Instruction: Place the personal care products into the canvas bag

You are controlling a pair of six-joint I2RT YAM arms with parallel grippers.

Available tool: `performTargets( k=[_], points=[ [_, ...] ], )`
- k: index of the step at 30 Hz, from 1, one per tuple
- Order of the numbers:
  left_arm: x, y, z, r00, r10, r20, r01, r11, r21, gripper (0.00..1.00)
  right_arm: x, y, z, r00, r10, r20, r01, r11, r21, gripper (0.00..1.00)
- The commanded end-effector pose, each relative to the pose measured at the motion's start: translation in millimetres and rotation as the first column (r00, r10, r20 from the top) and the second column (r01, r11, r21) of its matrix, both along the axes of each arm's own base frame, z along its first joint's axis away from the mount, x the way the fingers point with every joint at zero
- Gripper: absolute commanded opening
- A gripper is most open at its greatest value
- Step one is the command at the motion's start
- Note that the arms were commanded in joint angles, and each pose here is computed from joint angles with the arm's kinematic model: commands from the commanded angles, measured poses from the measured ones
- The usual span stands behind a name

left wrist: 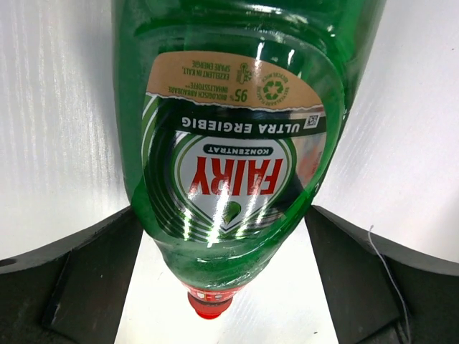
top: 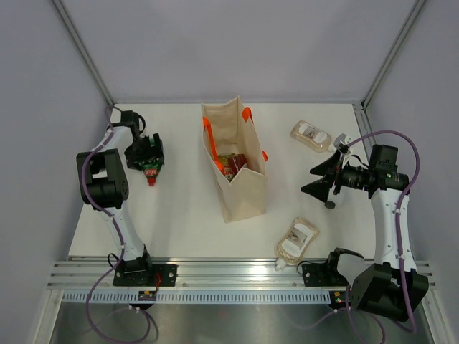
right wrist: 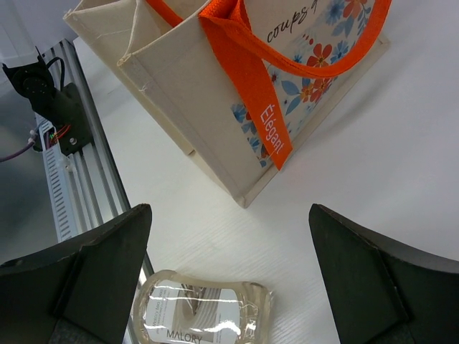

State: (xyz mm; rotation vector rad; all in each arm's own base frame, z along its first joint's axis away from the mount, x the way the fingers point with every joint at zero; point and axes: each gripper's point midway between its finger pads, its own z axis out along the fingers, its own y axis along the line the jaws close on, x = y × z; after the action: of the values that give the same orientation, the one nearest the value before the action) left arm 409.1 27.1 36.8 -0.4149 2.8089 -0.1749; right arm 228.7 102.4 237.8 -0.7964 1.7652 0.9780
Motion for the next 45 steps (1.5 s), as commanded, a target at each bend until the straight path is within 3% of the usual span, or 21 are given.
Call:
performTargets(
  k=[1,6,18,33,38,41,44,45],
  points=[
    [13,12,31,0.994,-0.036,0.102,0.028,0.996,0.085,0.99,2,1,17,0.998,0.022,0.062,-0.023,1.000,0.014,0.99],
    [26,25,46,0.990,-0.024,0.141,0.003,0.990,0.143,0.99,1,1,17,0.998,0.025,0.064,-0.025,1.000,0.011,0.99],
    [52,15,57,0.982,-0.011,0.188,0.010,1.000,0.011,0.99,1,0,17,0.998,0.024,0.056,-0.025,1.000,0.018,0.99],
    [27,11,-8,0.998,-0.046,-0.032,0.043,0.995,-0.085,0.98,1,0,17,0.998,0.031,0.049,-0.033,0.999,0.029,1.00],
    [20,4,-23,0.995,-0.040,-0.086,0.029,0.993,-0.118,0.79,1,0,18,0.998,0.033,0.050,-0.034,0.999,0.032,0.99],
    [19,0,-25,0.994,-0.052,-0.099,0.043,0.995,-0.092,0.74,1,0,18,0.998,0.034,0.053,-0.036,0.999,0.032,0.99],
    [15,-8,-28,0.991,-0.066,-0.118,0.055,0.994,-0.090,0.56,1,0,18,0.998,0.032,0.052,-0.034,0.999,0.033,1.00],
    [14,-10,-28,0.991,-0.068,-0.119,0.057,0.994,-0.091,0.41,1,0,18,0.998,0.033,0.051,-0.035,0.999,0.035,1.00]
  ],
)
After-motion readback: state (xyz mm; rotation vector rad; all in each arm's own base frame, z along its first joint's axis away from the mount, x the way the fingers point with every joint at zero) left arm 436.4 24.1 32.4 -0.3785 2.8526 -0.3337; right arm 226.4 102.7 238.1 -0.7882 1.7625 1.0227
